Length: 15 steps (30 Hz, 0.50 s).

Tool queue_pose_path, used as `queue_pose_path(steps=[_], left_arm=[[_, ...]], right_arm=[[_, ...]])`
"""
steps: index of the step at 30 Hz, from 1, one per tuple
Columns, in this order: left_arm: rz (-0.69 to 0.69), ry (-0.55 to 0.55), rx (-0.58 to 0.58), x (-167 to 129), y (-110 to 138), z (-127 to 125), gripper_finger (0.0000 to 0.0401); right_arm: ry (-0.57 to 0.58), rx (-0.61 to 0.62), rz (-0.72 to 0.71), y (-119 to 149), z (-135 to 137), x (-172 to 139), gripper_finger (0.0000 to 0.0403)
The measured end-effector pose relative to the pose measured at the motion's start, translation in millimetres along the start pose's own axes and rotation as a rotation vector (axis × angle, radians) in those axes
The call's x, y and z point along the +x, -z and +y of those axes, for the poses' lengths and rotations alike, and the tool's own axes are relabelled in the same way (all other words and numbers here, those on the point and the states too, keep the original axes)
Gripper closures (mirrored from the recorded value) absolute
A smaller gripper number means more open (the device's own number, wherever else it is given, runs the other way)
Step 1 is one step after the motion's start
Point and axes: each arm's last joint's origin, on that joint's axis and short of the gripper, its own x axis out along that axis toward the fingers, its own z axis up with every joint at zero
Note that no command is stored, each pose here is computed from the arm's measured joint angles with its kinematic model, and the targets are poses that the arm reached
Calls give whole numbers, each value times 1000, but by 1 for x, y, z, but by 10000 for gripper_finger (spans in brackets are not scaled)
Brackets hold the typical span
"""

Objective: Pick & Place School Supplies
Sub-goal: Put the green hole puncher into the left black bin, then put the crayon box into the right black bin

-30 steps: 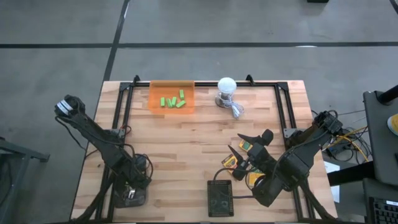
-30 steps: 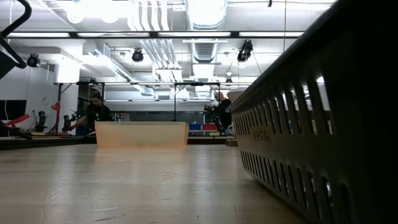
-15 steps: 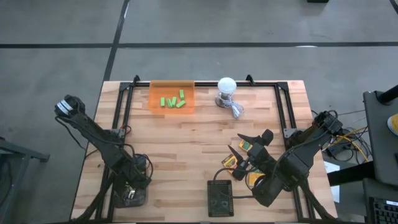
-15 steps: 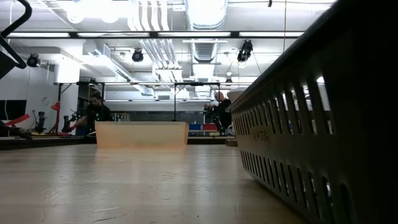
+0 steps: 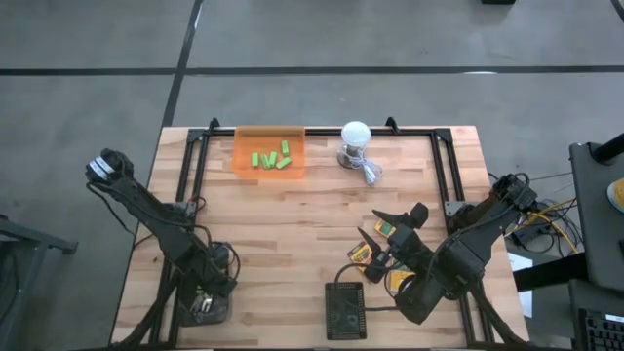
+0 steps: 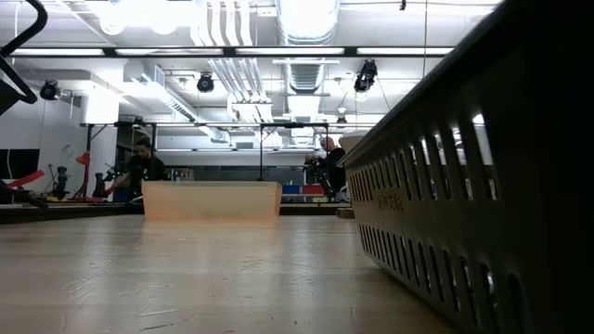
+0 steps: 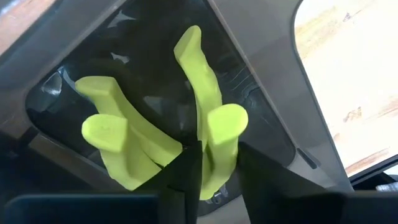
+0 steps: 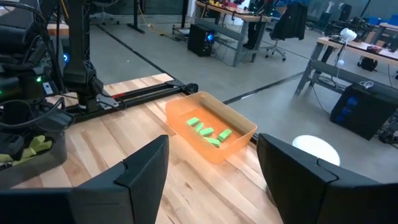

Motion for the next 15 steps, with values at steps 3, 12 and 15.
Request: queue_pose_path(steps=[3, 12, 15], left_arm=[[0, 0, 0, 0, 0, 0, 281], [0, 0, 1, 0, 0, 0, 227], [1, 0, 0, 0, 0, 0, 217]], right_arm=[[1, -3, 0, 1, 0, 0, 162], [3, -11, 2, 3, 0, 1, 162], [3, -11, 2, 3, 0, 1, 166]])
